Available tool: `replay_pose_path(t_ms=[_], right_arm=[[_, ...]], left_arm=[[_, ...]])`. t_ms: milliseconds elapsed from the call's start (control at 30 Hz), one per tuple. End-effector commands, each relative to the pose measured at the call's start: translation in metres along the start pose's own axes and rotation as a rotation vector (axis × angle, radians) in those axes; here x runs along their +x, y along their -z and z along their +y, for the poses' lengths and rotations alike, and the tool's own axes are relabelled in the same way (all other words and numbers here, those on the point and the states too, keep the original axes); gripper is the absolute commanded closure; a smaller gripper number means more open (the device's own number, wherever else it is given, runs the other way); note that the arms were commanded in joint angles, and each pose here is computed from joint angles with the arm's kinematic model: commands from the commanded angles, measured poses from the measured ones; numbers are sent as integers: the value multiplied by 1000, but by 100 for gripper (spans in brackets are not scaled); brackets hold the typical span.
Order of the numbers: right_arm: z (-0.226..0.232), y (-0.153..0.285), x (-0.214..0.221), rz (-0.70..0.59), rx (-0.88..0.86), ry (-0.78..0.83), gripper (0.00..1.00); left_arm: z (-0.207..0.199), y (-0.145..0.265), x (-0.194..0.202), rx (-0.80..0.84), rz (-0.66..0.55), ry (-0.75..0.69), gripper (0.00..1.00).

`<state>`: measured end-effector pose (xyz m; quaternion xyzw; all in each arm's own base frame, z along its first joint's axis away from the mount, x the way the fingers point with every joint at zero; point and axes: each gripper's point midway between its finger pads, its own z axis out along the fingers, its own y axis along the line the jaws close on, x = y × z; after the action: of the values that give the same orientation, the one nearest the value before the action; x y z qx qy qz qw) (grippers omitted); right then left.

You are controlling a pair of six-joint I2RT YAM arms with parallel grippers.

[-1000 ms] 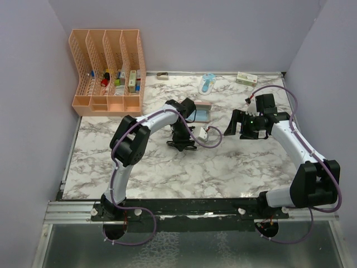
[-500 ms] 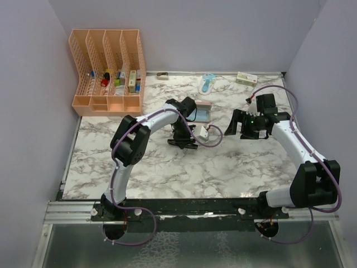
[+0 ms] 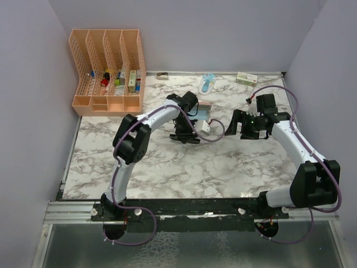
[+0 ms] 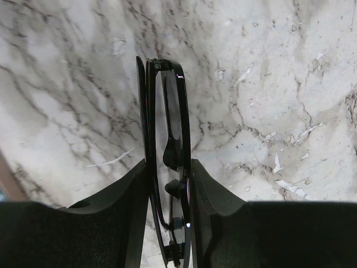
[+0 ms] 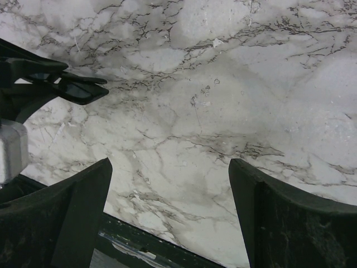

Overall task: Organize the sunglasses
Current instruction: Pick up the sunglasses from the center of the board, then place the sunglasses in the sunglasses case.

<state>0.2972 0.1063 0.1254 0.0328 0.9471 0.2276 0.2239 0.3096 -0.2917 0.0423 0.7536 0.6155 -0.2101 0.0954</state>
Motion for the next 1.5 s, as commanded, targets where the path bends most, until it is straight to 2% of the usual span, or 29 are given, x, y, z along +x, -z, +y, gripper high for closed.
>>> replay_pose_path(t_ms=[0,300,600,800,1100,1467], right_arm=[[-4,2,-8,-40,14,-1,14],[-6,0,-8,-40,16,-12,15],[-9,-3,-6,-29,24,-33,15],[-11,-4,-6,-25,23,-50,16],[-12,-9,-8,-18,6,-65,16],[-10,-27,-24,5,-23,-86,18]], left_arm=[[10,23,-19,-24,-56,10,100],[33,40,-23,-85,-47,-27,100],[91,51,-20,-192,-35,-68,100],[113,48,-15,-223,-31,-104,100],[135,53,-22,-293,-56,-143,100],[142,54,-36,-313,-103,-145,100]])
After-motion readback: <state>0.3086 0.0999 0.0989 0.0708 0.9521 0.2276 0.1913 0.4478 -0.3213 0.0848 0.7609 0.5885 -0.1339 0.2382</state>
